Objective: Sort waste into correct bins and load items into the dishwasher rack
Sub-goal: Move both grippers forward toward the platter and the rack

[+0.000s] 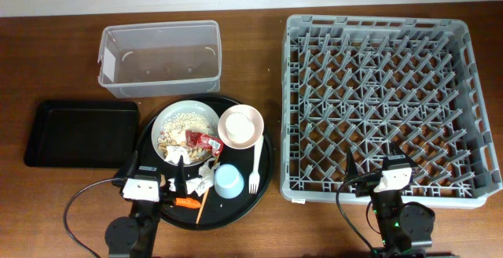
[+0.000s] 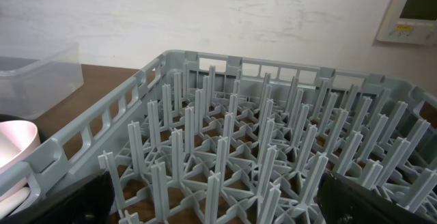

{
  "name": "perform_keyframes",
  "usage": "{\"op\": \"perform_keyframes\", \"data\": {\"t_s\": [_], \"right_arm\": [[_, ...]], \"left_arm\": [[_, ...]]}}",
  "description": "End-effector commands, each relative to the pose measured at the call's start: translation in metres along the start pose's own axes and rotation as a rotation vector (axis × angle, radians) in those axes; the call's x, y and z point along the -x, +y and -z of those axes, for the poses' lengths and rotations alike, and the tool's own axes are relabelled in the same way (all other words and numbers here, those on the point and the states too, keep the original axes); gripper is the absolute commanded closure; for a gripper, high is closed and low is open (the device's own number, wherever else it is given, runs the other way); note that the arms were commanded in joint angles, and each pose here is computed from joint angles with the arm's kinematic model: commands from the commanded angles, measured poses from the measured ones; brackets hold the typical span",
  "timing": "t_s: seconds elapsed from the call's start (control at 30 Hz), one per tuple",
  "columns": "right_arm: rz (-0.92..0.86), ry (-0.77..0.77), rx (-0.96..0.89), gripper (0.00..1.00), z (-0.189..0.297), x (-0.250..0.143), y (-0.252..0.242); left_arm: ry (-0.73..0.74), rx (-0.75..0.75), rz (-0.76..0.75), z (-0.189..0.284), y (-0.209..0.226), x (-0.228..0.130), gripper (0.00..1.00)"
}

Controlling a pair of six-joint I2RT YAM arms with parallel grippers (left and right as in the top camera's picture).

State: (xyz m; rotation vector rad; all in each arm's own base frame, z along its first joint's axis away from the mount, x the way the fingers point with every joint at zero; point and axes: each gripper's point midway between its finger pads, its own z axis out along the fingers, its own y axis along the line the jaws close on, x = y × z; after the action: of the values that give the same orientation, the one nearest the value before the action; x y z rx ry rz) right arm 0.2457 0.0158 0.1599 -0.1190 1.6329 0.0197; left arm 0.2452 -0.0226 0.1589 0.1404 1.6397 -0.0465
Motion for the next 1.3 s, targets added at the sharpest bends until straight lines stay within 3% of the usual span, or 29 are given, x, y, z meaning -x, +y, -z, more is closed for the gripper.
{"op": "perform_keyframes", "data": {"t_s": [0.0, 1.27], "right_arm": [[0.007, 0.005, 0.002, 0.02, -0.0001, -0.0026, 0.0008], [-0.047, -0.014, 0.040, 0.02, 0.0001, 0.0022, 0.0072]], "left_arm": [[-0.002, -0.007, -0.016, 0.0002, -0.0016, -0.0009, 0.01], [-0.010, 0.012, -0.017, 0.0002, 0.0017, 0.0013, 0.01]]}}
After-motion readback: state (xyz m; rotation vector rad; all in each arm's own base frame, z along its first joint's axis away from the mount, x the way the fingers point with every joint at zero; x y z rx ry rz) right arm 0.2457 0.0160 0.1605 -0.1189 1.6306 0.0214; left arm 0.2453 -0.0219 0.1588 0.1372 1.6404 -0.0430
